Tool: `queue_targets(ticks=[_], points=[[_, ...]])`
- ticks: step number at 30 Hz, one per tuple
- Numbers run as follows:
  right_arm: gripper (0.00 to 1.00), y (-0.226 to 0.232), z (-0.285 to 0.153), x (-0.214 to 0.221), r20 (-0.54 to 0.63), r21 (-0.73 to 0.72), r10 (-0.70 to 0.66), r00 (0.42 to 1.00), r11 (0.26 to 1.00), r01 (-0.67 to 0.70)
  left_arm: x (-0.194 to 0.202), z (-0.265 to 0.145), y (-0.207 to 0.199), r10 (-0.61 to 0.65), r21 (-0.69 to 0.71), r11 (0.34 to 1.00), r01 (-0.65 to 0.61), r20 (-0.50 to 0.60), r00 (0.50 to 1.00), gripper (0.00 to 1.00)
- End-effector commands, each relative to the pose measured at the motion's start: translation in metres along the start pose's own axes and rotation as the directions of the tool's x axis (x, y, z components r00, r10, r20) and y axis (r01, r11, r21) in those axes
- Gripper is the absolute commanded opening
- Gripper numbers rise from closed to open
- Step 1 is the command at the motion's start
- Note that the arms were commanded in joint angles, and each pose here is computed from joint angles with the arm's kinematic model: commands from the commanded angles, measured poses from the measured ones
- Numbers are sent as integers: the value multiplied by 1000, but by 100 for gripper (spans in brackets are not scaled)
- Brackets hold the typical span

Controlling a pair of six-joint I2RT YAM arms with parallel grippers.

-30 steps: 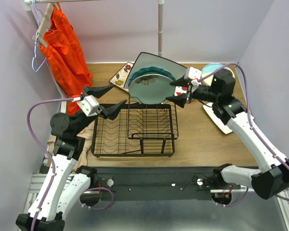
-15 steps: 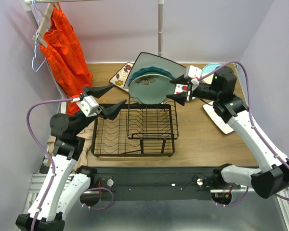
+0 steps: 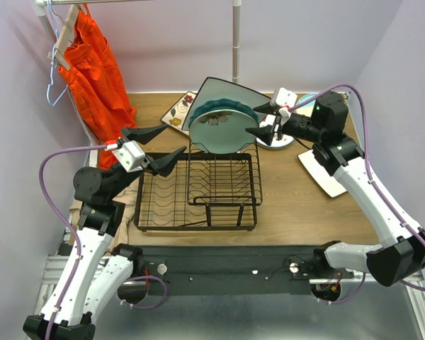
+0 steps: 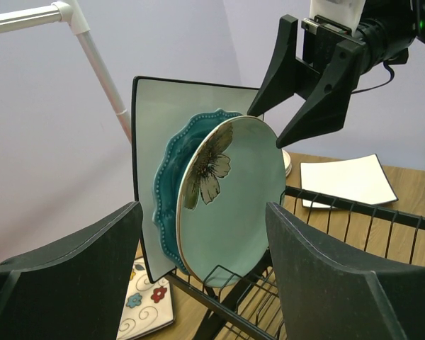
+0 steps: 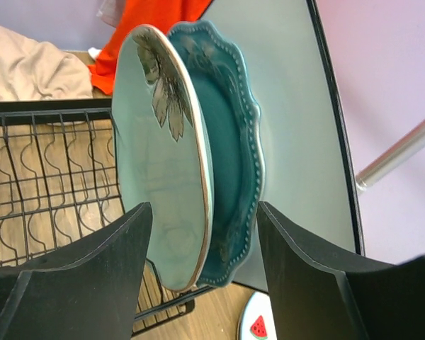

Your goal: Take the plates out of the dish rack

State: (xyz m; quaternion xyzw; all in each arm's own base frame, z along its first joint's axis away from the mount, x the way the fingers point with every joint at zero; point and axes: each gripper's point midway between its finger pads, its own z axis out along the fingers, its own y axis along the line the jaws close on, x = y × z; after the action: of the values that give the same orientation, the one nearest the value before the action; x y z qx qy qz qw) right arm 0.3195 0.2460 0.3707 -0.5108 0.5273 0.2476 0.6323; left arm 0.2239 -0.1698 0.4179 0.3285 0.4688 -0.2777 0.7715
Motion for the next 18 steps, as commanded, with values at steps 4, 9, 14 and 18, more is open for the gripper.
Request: queue_targets(ticks=[4, 9, 14, 18], points=[[68, -2, -2, -3, 4, 8, -16, 1000, 1000, 16, -3, -1, -4, 6, 15, 1000, -7, 15, 1000, 79], [68, -3, -7, -13, 18, 23, -29, 999, 999, 29, -2, 0, -3, 5, 17, 1000, -6, 14, 1000, 79], [68, -9, -11, -25, 29, 50, -44, 999, 998, 43, 0, 0, -3, 3, 17, 1000, -3, 10, 1000, 79], [67, -5, -12, -28, 39, 29, -33, 999, 999, 32, 0, 0, -3, 0, 15, 1000, 0, 9, 1000, 79]])
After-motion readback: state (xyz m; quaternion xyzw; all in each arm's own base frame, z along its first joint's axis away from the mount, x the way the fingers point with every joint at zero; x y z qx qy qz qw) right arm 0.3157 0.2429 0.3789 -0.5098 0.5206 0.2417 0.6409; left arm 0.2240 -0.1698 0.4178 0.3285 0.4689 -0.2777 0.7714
